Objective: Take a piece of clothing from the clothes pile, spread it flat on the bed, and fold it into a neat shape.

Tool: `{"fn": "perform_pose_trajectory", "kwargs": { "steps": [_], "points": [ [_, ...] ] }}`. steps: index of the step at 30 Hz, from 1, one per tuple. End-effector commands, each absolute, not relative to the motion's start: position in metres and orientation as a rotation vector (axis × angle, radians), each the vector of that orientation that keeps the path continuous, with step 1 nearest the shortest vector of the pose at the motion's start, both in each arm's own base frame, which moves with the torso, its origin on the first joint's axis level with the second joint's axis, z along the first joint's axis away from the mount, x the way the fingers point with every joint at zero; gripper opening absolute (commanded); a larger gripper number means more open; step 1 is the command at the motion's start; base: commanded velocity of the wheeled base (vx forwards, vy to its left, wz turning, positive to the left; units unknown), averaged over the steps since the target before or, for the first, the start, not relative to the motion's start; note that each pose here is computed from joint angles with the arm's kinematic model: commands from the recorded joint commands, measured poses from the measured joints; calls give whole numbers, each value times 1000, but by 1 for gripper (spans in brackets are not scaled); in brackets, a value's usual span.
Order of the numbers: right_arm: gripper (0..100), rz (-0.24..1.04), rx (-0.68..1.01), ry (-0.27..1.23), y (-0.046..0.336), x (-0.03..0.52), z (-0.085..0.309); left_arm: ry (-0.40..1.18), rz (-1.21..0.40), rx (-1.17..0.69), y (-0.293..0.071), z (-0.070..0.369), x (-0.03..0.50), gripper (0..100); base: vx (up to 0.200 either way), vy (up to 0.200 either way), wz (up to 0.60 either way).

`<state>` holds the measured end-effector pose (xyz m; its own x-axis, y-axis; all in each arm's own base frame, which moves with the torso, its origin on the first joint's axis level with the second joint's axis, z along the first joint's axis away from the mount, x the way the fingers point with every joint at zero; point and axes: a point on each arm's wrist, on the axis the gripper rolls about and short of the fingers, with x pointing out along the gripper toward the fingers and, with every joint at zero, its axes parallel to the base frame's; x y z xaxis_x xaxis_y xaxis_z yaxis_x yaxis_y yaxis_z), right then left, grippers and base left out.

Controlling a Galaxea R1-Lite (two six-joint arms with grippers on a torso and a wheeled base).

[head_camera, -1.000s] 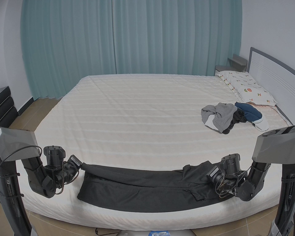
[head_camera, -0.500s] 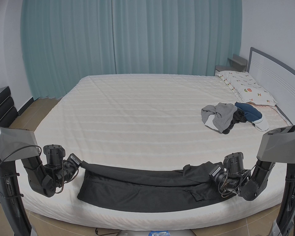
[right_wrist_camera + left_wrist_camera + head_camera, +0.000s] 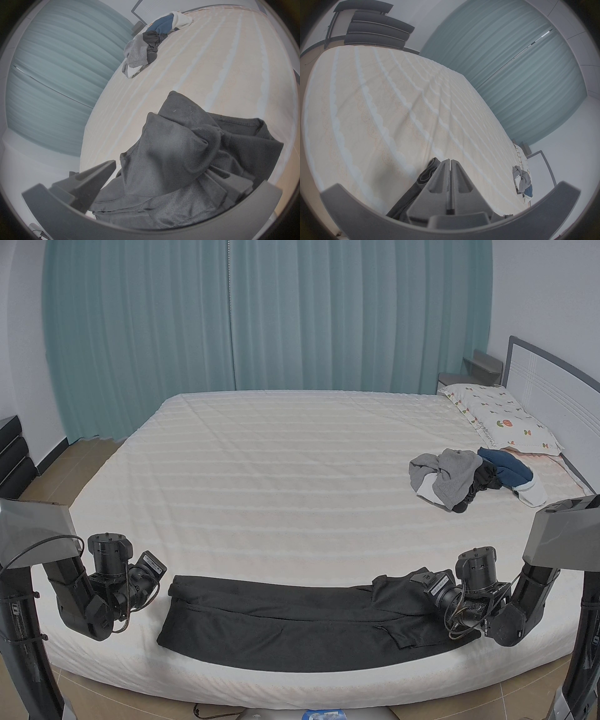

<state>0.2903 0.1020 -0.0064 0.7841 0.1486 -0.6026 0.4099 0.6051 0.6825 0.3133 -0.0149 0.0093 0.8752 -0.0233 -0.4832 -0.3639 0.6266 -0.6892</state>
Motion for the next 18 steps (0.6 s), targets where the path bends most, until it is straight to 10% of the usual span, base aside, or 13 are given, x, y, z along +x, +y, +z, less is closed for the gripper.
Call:
{"fn": "perform_pose_trajectory", "kwargs": {
  "steps": [1, 4, 5, 18],
  "points": [
    [100, -165, 934, 673, 101, 292, -6, 482, 205, -880, -15, 9, 313, 0, 0, 0, 0],
    [100, -166, 940, 660, 99, 294, -3, 488, 207, -879, -15, 8, 312, 0, 0, 0, 0],
    [0, -168, 939, 664, 98, 293, -3, 493, 208, -876, -15, 7, 312, 0, 0, 0, 0],
    [0, -177, 931, 680, 97, 286, -2, 525, 211, -851, -11, 2, 309, 0, 0, 0, 0]
  ]
}}
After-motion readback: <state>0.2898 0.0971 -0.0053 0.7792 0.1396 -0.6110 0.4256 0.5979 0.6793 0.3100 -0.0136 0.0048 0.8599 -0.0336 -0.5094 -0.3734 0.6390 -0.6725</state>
